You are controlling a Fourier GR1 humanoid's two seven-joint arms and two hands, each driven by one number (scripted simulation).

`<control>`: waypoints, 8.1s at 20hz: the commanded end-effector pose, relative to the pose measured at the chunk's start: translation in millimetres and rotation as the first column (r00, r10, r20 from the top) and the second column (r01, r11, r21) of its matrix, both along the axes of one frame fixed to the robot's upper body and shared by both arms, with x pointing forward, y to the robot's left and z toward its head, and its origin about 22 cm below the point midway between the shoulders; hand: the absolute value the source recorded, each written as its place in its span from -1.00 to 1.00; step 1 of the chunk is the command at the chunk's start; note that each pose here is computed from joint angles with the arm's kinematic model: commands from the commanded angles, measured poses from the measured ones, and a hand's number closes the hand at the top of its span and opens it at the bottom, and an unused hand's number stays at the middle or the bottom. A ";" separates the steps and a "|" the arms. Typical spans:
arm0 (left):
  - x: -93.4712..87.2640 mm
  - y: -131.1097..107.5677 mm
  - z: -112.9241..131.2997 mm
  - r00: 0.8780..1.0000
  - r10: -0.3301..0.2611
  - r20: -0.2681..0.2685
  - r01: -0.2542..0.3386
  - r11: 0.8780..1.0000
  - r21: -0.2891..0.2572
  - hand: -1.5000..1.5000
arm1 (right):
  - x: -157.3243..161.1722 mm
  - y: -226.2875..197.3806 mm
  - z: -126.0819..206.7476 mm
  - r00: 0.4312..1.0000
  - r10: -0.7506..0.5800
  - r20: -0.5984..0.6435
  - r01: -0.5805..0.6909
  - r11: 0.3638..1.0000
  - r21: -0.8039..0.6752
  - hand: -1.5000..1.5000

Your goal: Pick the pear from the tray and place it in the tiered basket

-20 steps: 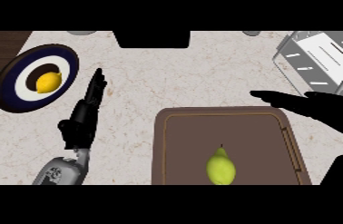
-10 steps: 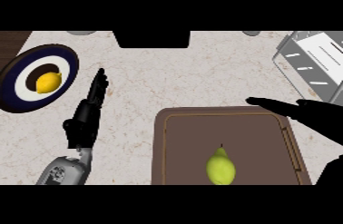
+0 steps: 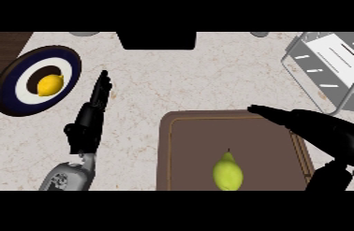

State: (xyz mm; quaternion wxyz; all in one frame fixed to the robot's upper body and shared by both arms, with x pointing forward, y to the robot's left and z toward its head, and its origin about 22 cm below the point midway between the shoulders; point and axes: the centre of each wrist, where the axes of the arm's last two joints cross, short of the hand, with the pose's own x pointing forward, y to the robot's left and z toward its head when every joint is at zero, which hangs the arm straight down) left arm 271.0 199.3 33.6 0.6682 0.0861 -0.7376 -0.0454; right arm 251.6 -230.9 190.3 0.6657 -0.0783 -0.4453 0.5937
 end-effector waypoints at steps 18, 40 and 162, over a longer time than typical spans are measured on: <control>-1.0 16.8 -13.0 1.000 -0.004 0.004 0.004 1.000 -0.005 0.00 | 7.5 1.6 -59.9 0.997 -0.015 -0.069 0.015 1.000 0.002 -1.00; 14.0 -1.4 -4.5 1.000 -0.001 -0.016 0.001 1.000 -0.003 0.00 | 6.9 26.9 -95.6 0.990 -0.027 -0.139 0.028 1.000 0.003 -1.00; 2.9 3.5 -4.5 1.000 0.010 0.011 -0.010 1.000 -0.017 0.00 | -59.5 -405.8 94.3 0.260 -0.930 0.259 0.635 0.367 0.680 -1.00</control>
